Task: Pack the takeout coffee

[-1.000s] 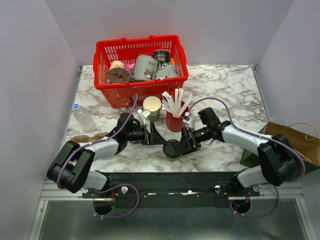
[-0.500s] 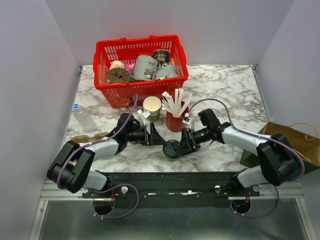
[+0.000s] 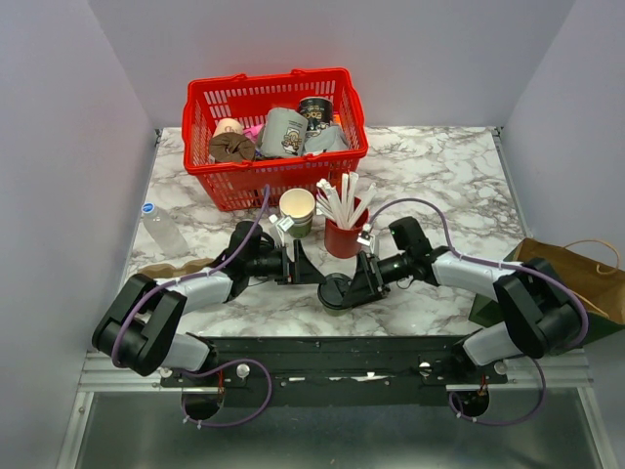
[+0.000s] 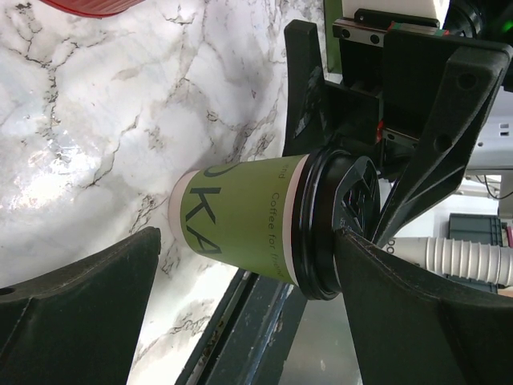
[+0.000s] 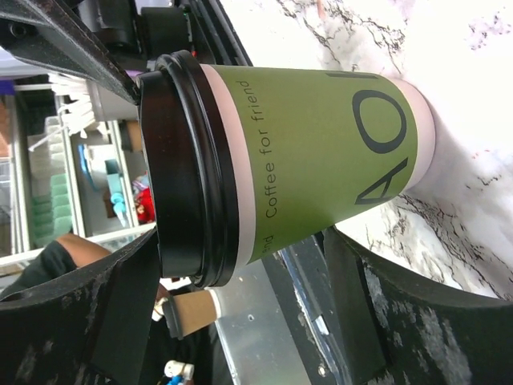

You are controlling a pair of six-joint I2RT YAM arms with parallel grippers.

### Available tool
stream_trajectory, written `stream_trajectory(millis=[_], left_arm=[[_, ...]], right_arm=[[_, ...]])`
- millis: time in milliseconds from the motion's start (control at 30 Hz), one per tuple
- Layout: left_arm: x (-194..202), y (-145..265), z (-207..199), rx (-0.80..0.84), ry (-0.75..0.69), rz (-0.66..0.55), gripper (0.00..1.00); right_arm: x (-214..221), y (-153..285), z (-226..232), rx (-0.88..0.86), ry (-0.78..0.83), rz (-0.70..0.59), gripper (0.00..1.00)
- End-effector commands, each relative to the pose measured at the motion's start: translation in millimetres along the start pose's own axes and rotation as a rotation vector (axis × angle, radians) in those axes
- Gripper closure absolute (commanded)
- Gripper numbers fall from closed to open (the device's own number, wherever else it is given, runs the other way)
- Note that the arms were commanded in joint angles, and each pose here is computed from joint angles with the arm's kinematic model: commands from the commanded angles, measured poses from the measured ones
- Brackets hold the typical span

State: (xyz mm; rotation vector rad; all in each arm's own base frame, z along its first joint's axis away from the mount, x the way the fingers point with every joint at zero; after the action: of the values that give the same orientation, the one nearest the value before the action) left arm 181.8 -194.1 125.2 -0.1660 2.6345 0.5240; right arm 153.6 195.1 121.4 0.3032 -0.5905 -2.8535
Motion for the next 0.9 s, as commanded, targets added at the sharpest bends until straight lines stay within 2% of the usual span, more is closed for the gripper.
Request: stream_trajectory(millis=[0,167,333,600,867], left_arm=[[0,-2,5,-0.036,-0.018,-0.015,0.05],[-10,2,-16,0.065,-0.06,-0.042,0.05],[-20,5,-31,0.119,-0.086,-0.067,0.04],[-3,10,-25,0.099,-0.052,-0.006,0.04],[12,10,-21,0.111,-0.048,0.019,0.04]], right_arm=[[0,-3,-9,0.04,0.069,-0.019,0.11],[-10,9,16,0.024,0.17,-0.054,0.03],[-8,18,31,0.015,0.199,-0.05,0.01],[-21,23,10,0.065,0.073,-0.064,0.01],[-28,16,-3,0.02,0.003,-0.033,0.04]])
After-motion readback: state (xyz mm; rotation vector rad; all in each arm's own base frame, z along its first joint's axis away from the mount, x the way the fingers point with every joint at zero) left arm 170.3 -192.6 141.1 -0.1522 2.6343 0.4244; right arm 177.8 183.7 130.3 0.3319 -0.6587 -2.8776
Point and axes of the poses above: each gripper's point midway between its finger pads, its own y axis back along the fingers, its own z axis along the line the jaws close on, x = y × z, the point moved 8 cm from there along y, back along the fingers, and after that the axes turned 3 degrees about -y, right-handed, at the moved point
